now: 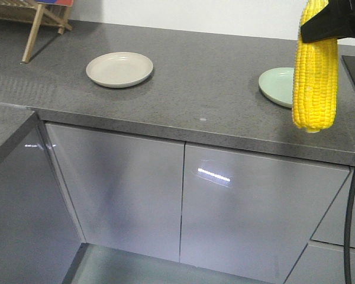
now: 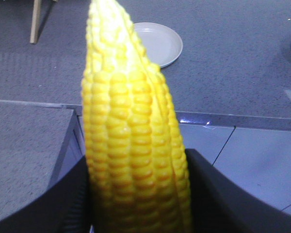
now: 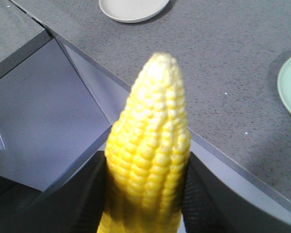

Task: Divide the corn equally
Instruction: 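Drive the base to the counter with the empty cream and green plates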

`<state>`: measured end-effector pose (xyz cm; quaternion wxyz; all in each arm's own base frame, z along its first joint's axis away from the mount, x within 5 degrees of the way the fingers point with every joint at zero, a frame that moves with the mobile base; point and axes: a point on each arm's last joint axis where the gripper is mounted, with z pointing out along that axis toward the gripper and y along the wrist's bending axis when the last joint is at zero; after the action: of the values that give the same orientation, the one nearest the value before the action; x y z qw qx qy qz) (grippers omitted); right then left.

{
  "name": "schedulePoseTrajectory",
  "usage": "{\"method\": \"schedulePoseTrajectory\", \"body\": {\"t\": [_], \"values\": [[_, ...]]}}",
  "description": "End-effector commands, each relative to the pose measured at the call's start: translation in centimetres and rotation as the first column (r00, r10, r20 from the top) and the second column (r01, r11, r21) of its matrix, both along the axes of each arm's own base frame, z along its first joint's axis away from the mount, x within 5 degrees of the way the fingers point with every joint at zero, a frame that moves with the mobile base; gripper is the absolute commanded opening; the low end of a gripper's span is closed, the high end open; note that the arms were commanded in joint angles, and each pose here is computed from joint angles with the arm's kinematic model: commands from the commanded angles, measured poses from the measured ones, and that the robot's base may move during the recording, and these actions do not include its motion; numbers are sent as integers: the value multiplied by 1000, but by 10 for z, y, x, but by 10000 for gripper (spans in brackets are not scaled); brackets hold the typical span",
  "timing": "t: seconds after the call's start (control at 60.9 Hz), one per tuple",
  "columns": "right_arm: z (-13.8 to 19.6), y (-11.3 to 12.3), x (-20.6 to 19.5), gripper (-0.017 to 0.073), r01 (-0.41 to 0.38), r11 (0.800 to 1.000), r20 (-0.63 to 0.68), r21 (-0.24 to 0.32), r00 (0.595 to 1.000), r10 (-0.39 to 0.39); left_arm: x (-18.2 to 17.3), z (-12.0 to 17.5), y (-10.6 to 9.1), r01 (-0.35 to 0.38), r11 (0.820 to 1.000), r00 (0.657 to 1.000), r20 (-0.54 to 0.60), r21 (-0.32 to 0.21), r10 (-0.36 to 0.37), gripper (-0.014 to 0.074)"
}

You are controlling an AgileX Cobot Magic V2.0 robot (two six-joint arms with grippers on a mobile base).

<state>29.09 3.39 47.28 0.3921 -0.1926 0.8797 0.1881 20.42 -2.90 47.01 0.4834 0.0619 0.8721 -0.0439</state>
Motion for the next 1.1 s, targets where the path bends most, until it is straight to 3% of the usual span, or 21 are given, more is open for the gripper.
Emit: {"method": "schedulePoseTrajectory", "body": {"t": [0.0,1.084], "values": [[18,2,-15,186,-13,1000,63,18,998,12,-4,14,0,-4,1000,995,98,-28,6,55],[18,2,-15,186,-13,1000,63,18,998,12,-4,14,0,-4,1000,995,98,-28,6,55]]}}
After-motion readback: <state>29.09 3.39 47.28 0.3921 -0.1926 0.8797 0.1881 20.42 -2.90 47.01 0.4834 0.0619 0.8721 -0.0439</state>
